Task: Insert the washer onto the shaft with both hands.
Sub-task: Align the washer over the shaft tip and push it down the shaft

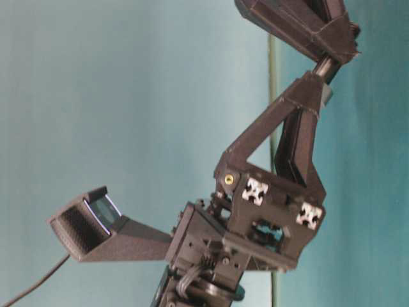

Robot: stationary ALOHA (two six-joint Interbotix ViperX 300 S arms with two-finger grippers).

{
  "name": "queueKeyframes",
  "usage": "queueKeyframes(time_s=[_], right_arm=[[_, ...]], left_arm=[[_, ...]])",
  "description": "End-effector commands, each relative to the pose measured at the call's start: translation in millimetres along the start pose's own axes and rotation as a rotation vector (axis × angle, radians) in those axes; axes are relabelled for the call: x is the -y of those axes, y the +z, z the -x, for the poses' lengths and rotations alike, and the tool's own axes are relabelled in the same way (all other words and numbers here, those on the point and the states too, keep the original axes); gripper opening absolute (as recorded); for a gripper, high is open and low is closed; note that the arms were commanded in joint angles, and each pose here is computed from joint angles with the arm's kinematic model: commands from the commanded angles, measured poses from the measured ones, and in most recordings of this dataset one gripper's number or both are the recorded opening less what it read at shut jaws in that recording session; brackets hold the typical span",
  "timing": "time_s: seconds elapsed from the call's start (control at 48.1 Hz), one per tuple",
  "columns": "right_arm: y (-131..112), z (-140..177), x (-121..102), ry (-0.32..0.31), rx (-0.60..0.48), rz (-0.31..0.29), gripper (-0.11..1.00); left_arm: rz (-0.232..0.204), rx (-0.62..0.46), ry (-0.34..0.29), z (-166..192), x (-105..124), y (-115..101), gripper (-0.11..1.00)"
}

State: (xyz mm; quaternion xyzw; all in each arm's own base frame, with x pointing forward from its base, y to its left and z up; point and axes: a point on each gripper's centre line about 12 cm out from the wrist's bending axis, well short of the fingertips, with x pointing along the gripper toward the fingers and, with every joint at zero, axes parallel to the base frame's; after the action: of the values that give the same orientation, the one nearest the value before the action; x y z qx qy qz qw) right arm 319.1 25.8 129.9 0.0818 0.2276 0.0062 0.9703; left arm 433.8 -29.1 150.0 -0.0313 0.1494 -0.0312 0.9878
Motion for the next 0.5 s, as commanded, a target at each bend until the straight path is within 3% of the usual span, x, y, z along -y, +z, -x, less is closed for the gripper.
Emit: queueKeyframes(time_s=[0.0,0.478], right_arm=[[13.3,-1.8,-1.4,0.006,0.053,-0.011,0.00],[14.1,-1.8,-1.6,0.008,0.061,-0.012,0.00]], left_arm=[[0.000,0.020,-0.006,-3.7,2.4,6.0,0.37],[-0.003,-0.010,-0.008,-4.0,4.3,2.8,0.37]])
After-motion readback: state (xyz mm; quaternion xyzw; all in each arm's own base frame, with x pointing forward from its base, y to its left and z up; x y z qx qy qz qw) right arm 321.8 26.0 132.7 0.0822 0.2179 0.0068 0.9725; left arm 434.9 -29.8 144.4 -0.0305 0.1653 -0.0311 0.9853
